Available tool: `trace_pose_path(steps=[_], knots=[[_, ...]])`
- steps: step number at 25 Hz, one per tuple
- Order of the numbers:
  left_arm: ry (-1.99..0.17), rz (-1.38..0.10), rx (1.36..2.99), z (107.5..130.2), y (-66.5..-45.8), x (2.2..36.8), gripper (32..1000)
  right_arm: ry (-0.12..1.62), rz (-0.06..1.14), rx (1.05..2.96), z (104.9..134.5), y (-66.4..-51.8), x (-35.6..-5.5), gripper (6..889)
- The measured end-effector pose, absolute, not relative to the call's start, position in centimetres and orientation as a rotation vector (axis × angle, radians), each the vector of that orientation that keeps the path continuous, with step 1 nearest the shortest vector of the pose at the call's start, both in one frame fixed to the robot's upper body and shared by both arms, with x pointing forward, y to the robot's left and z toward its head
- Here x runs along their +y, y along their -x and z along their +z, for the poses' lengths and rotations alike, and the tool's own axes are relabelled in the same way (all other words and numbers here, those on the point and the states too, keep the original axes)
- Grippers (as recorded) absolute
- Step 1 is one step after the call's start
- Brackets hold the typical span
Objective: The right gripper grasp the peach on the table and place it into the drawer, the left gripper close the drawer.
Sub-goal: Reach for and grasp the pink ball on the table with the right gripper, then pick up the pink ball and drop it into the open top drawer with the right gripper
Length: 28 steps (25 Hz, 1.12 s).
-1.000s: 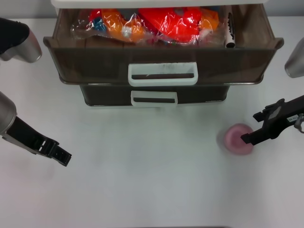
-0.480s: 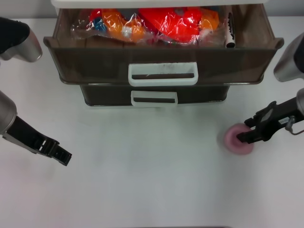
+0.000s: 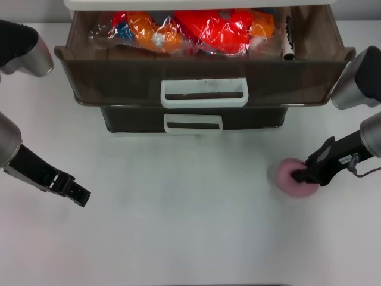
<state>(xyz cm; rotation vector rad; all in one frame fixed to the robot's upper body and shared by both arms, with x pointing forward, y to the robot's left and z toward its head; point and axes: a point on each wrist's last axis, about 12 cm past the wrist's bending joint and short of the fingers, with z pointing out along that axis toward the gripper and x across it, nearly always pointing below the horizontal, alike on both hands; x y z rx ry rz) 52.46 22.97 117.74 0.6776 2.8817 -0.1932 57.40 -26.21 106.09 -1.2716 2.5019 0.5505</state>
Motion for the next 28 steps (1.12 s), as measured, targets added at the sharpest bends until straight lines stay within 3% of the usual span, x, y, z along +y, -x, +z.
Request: trace_pose_path(steps=[4,18,28], knots=[[-0.678,-0.193,2.882,117.7,-52.5,23.0,850,1.306,0.572,2.49,106.6,-57.2,-26.3,103],[-0.673,-0.192,2.887,117.7,-52.4,23.1,850,1.303,0.549,2.45,109.0,-57.2,-27.5,49],[-0.667,-0.192,2.892,117.7,-52.2,23.2,850,1.255,0.613,2.417,114.9,-55.9,-29.9,40]])
